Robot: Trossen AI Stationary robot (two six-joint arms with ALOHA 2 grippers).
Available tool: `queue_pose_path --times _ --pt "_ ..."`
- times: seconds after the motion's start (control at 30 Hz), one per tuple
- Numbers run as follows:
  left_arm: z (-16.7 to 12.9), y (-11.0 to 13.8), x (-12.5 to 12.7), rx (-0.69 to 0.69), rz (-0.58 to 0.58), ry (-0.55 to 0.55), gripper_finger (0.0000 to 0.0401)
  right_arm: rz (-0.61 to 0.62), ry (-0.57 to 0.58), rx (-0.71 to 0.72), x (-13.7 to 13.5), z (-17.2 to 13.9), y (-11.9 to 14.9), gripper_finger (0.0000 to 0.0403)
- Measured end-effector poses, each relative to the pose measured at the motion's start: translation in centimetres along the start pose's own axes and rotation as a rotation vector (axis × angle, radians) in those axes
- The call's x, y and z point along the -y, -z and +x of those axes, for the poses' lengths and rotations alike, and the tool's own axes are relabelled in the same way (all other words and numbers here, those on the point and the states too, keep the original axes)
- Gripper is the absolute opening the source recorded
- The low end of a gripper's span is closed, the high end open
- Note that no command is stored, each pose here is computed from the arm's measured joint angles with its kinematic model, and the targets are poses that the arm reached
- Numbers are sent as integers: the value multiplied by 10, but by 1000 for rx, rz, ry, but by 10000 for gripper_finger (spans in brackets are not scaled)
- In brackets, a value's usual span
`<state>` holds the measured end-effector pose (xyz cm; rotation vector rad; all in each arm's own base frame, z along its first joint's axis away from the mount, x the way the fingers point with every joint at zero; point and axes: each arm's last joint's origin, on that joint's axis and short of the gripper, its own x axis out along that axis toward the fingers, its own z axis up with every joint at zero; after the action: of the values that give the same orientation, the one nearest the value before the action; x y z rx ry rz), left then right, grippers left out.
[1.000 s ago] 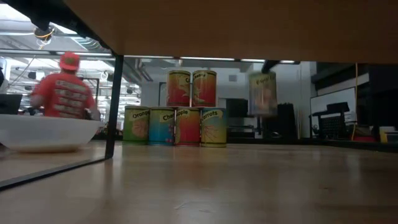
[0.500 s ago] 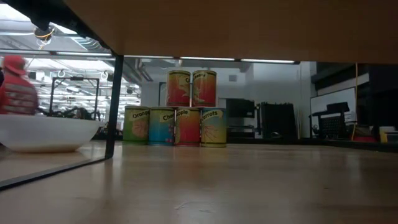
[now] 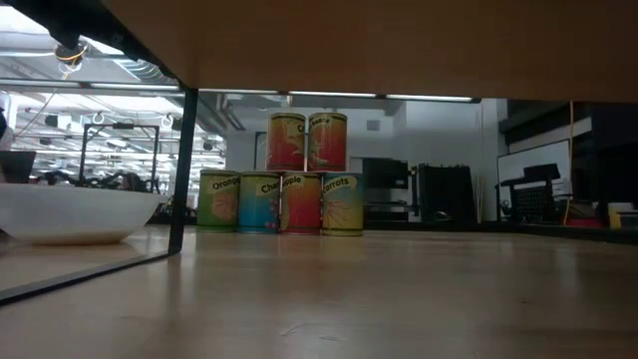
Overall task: Pick and place cans onto a shelf
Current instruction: Put the canned peaches on the shelf
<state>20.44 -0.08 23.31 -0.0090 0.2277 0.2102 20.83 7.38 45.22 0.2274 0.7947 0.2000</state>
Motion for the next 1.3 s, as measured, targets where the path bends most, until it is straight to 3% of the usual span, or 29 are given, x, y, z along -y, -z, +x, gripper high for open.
queue_pose_path --times 0.23,0.53,0.87,1.3 --pt "0 0 0 0 0 0 69 -17 68 -29 -35 30 7 0" --pt "0 0 0 0 0 0 69 -103 6 -40 -76 101 4 0" --pt "0 0 0 0 1 0 69 -133 19 -96 -93 164 11 0" --pt "0 0 0 -1 1 0 69 -158 12 -103 -96 179 13 0"
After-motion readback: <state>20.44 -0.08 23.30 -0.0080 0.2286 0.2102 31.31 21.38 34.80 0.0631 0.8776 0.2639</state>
